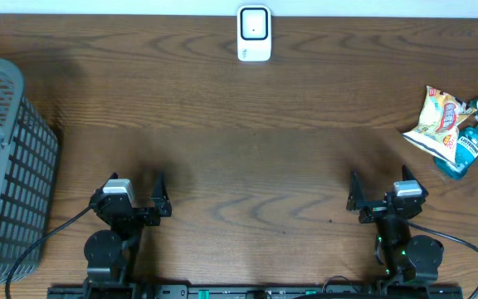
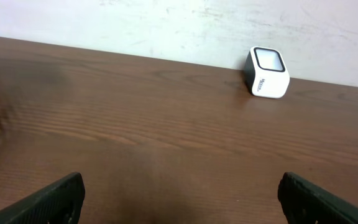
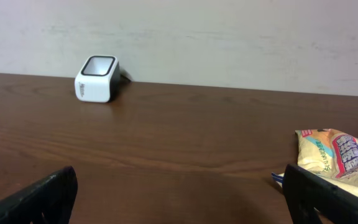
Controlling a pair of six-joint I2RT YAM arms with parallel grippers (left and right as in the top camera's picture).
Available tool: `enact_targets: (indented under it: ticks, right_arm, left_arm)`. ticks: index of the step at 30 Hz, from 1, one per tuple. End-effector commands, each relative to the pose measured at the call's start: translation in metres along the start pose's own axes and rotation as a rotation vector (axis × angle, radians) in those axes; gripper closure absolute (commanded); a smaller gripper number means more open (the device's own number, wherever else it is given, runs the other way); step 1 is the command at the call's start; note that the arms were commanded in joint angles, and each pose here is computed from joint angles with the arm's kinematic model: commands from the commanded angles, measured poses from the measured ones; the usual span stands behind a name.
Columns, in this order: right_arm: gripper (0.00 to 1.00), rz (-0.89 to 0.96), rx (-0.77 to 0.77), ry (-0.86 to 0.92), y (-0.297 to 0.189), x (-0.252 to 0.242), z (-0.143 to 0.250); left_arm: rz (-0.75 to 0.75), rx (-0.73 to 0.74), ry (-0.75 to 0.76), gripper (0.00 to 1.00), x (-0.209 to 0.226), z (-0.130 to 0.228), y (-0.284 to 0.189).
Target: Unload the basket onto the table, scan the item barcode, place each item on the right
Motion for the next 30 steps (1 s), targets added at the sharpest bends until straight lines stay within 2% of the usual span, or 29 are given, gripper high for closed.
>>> enact_targets:
  ticks: [1,30]
  right_arm:
    - [0.01,-0.003,0.0,-0.005,0.0,0.001,0.0]
    - [0.01,-0.064,0.0,-0.009,0.0,0.014,0.0]
  left_arm:
    - [-0.021,0.03,0.016,0.02,0.004,0.011,0.001]
    - [-0.021,0.03,0.016,0.02,0.004,0.011,0.001]
Point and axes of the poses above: each gripper's point midway between its finger pads, its own y axis out along the fingers, its own x axis along the line the jaws close on, z = x × y, the point moved 3 cm from there along -y, back along the fingers, and after that the axes turned 1 degree about y, right-handed, at the moved point
